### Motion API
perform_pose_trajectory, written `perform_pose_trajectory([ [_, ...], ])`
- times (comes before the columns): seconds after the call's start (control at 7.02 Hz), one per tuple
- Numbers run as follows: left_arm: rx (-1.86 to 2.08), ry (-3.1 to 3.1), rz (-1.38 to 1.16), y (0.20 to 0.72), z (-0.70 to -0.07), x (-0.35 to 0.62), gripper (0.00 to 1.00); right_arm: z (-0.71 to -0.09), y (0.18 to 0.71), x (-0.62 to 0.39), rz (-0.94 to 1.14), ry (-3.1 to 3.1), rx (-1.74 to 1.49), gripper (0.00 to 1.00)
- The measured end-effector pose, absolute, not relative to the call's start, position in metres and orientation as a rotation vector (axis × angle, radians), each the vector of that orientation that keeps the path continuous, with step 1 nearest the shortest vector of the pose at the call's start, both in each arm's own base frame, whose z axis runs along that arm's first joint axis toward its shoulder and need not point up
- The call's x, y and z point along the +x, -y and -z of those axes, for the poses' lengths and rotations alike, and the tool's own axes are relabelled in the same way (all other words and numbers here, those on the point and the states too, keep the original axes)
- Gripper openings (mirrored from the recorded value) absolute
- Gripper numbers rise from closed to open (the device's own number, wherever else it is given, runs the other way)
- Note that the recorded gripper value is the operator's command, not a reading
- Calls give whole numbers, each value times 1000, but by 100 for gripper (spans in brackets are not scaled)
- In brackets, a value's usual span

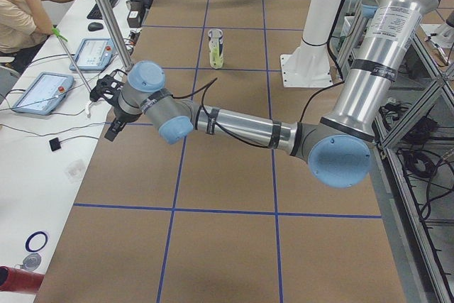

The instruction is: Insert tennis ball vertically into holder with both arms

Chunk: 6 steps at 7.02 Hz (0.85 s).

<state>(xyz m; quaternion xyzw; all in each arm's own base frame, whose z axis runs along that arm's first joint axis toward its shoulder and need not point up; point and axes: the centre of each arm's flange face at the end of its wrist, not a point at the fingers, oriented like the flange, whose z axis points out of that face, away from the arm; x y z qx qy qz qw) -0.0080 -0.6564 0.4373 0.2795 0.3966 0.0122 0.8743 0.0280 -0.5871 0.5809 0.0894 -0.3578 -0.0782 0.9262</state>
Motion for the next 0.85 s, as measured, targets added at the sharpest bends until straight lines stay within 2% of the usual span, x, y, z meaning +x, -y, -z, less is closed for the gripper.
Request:
perform_pose_trajectory([
  [0.14, 503, -809, -91, 654, -434, 10, 99, -580, 588, 28, 159, 734, 184, 100],
  [0.43, 338, -708, -273, 648, -466, 5, 100, -580, 588, 28, 157, 735, 184, 100],
  [0.85, 119, -656, -398, 592, -566, -27, 100, -585, 584, 28, 153, 735, 174, 100],
])
